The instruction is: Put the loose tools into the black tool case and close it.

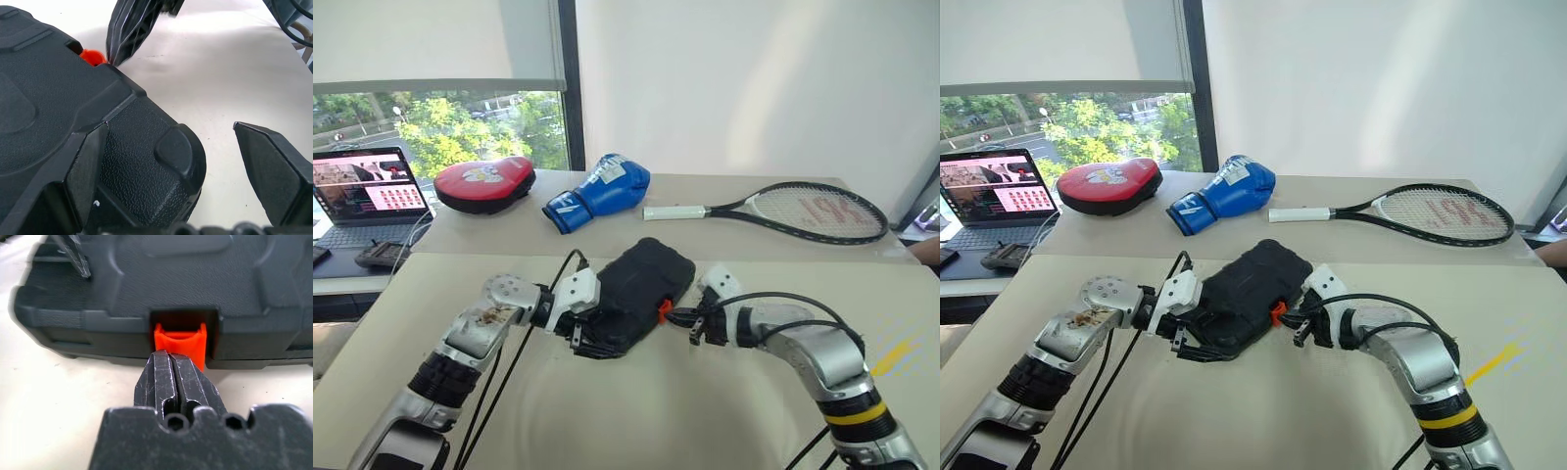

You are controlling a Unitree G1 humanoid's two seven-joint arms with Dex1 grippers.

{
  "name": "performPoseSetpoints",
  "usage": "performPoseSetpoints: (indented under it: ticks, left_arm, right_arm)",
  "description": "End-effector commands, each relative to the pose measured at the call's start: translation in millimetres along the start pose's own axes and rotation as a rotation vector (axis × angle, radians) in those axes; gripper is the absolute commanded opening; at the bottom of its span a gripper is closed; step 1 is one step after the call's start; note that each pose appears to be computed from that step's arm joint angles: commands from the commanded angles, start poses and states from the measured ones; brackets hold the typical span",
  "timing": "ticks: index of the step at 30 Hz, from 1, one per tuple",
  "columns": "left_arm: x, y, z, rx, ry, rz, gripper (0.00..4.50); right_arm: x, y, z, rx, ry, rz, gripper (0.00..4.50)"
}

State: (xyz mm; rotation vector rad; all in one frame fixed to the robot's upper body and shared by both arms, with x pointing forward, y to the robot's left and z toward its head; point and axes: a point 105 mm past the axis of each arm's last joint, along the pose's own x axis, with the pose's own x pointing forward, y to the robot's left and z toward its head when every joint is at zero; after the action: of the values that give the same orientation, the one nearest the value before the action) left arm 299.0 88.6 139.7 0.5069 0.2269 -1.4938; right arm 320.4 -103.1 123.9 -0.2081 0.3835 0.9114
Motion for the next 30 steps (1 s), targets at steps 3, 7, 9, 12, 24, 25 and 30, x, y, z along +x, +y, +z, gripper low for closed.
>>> performPoseSetpoints:
  ticks: [3,7,9,12,24,25,30]
  left_arm:
    - [3.6,-3.5,-10.6,-0.043,0.039,-0.009,4.41]
    - [-0.4,-2.9,-6.5,-0.056,-0.006,0.028,4.41]
    - [-6.1,2.6,5.3,-0.075,-0.100,0.115,4.41]
    - [-18.3,8.4,15.8,-0.110,-0.209,0.240,4.41]
    - [-84.9,-55.4,-12.7,-0.375,-0.290,0.514,4.50]
    - [-90.3,-61.0,-18.1,-0.395,-0.277,0.532,4.50]
    - [-110.4,-84.3,-44.1,-0.431,-0.174,0.607,4.50]
  right_arm:
    - [11.2,-0.8,-3.5,-0.028,-0.002,-0.007,0.02]
    - [-2.4,6.8,12.2,-0.080,-0.133,-0.005,0.02]
    - [-18.8,12.7,22.6,-0.135,-0.213,-0.033,0.02]
    - [-46.6,14.6,37.5,-0.162,-0.347,-0.123,0.29]
    - [-162.9,32.8,-2.9,-0.186,-0.248,-0.283,4.08]
    - [-170.5,34.7,-8.4,-0.182,-0.219,-0.286,4.46]
    - [-195.6,46.8,-27.9,-0.166,-0.100,-0.287,4.49]
